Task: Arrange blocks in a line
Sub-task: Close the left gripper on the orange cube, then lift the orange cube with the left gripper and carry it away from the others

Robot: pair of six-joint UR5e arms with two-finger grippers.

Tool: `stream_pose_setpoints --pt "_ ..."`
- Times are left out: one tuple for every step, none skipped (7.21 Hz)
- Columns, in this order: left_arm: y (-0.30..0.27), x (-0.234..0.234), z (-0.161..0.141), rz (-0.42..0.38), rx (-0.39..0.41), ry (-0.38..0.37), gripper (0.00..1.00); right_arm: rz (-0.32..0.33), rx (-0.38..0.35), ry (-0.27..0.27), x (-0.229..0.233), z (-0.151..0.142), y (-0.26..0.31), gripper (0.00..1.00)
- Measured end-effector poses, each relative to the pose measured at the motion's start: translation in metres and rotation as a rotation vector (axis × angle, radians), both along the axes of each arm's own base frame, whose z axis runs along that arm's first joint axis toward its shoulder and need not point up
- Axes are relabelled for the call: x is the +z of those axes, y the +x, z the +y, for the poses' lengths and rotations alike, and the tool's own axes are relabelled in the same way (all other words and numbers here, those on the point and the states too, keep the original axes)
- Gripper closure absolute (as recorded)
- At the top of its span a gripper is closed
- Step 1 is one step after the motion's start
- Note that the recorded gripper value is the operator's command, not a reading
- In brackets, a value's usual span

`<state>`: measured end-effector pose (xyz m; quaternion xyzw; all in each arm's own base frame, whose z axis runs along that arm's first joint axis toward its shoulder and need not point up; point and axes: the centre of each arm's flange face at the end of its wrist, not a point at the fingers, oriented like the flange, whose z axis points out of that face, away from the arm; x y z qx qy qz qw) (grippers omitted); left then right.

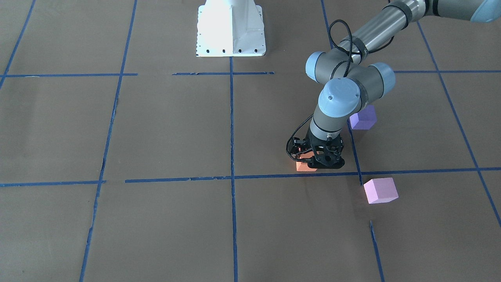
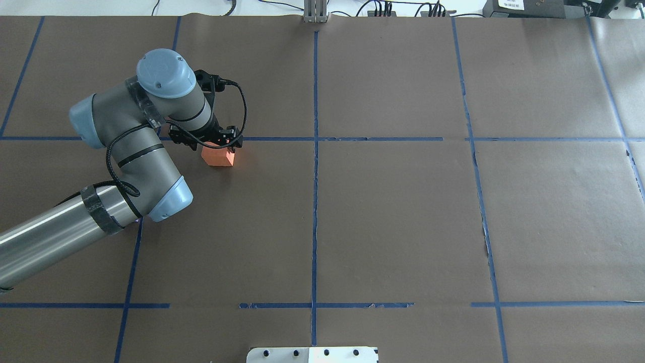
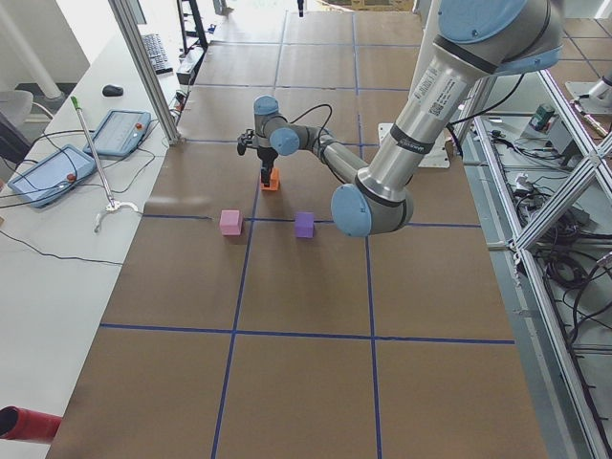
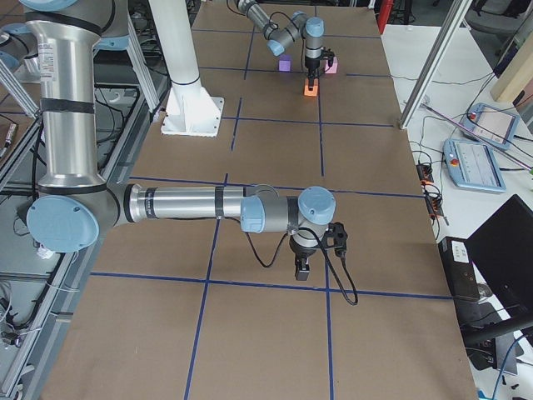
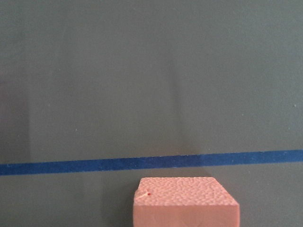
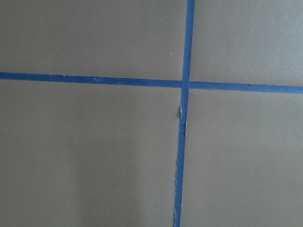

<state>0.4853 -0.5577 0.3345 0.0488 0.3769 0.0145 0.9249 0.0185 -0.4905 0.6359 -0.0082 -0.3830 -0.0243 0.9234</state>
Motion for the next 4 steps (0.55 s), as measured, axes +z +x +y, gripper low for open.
stream_pose_setpoints --pt "0.0015 0.0004 0.0004 0.006 0.002 0.005 0.43 0.000 0.000 0.000 0.0000 0.0000 0.0000 0.00" --pt "0.0020 0.0003 0.0005 0.012 0.002 0.011 0.59 0.000 0.000 0.001 0.0000 0.0000 0.0000 0.00" --pt "0.0026 -0.0003 0.0009 0.017 0.004 0.014 0.74 0.000 0.000 0.001 -0.0001 0.0000 0.0000 0.00" --pt "0.0027 -0.0011 0.0013 0.020 0.004 0.016 0.81 0.000 0.000 0.001 -0.0001 0.0000 0.0000 0.00"
